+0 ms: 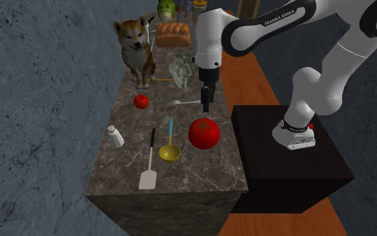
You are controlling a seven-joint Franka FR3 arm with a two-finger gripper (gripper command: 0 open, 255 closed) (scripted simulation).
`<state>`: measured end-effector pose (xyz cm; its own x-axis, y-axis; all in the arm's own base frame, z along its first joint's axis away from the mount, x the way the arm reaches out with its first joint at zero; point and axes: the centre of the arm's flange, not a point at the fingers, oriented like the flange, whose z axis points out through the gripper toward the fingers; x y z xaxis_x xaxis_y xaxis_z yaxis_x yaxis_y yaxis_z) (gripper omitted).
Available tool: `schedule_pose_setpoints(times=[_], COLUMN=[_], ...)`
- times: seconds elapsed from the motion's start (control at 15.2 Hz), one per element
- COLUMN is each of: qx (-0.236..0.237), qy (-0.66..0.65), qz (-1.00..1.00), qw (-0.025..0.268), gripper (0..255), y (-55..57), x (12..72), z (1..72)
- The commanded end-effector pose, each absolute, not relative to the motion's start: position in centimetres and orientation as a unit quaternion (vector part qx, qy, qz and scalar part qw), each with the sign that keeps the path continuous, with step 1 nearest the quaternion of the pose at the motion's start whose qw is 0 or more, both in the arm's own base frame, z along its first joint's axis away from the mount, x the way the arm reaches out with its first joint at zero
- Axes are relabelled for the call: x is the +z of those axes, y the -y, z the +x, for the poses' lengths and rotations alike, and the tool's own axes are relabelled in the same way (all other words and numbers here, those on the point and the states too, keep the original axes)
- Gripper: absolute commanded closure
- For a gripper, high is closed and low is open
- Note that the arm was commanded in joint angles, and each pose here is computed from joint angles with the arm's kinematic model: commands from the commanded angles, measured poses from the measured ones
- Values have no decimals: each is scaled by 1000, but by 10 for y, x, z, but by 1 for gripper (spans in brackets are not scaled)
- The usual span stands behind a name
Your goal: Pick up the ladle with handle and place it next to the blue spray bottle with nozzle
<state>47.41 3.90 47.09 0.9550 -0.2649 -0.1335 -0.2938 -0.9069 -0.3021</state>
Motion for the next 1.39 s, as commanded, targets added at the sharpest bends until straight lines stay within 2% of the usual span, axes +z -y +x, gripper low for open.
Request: schedule_pose_setpoints(times=[0.0, 0.79, 1.32], qx=[47, 64, 64], qy=[-150, -189, -190], qz=[-972, -947, -947], qw=[175, 251, 252], gripper=[0, 0, 0], y=[-47, -96, -116], x=[454, 368, 332], z=[495, 612, 613])
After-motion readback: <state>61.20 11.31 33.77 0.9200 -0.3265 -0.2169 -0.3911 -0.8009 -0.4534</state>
